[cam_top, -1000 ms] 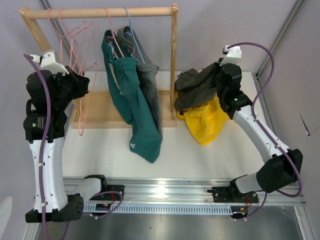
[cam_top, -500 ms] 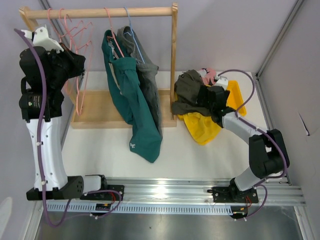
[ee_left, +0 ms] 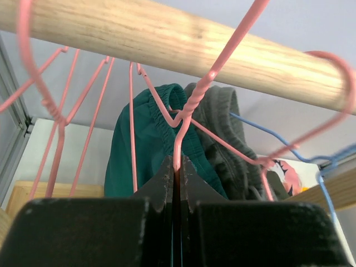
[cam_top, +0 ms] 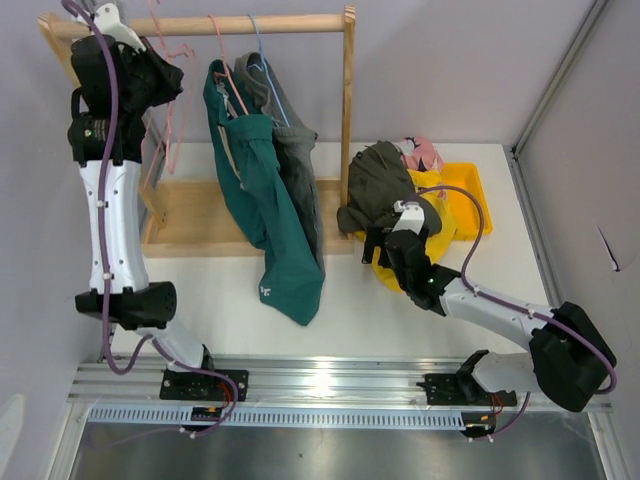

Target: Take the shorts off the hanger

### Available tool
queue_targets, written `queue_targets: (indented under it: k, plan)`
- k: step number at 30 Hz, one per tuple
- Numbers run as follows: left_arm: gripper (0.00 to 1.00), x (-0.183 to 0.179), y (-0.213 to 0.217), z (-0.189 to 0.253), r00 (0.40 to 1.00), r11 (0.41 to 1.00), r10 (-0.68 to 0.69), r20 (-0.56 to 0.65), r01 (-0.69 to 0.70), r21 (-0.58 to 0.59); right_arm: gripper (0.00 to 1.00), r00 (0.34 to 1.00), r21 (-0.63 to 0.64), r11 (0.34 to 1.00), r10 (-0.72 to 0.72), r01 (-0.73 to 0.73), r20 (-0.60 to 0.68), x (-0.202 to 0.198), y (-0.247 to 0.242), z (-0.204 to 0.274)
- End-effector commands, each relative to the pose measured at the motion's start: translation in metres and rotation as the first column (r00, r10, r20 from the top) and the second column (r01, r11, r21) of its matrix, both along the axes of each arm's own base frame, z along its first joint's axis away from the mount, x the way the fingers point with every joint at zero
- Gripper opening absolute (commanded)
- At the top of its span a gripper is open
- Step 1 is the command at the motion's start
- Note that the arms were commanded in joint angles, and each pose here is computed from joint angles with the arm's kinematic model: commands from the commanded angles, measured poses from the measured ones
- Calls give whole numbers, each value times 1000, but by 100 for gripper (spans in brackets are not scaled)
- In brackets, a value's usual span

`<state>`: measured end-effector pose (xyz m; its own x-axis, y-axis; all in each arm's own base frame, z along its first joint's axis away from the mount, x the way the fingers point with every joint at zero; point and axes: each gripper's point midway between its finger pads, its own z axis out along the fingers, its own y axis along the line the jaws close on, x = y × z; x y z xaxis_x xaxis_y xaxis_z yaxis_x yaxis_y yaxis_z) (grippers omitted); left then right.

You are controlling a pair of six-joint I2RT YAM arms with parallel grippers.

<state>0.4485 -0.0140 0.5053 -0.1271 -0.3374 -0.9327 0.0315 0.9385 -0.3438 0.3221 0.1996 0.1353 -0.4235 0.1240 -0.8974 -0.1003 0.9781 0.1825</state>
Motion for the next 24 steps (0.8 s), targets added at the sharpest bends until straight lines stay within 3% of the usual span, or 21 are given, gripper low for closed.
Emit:
queue_targets:
  k: [1,8,13,18,20,24]
  plan:
    - [0,8,-6,14,999,1000,-21,45,21,-10,99,998,22,999,-47,46,39,-8,-6,20]
    - [1,9,0,-17,1000,1000,2,-24,-2,13,99,967,-92,964,-244,250,76,-5,-53,66]
    - [36,-11,1,2,1000,1000,8,22,-8,21,99,920,-104,915,-382,390,87,21,-97,104]
    - [65,-35,-2,25,997,1000,-3,74,1,23,99,938,-22,937,-347,348,13,46,-105,131]
    - [68,-43,-4,31,996,1000,-13,86,12,19,99,935,-31,936,-352,351,-41,46,-111,125]
    - [65,-67,-18,52,988,997,-70,135,73,-17,99,945,12,946,-323,324,-59,35,-104,121]
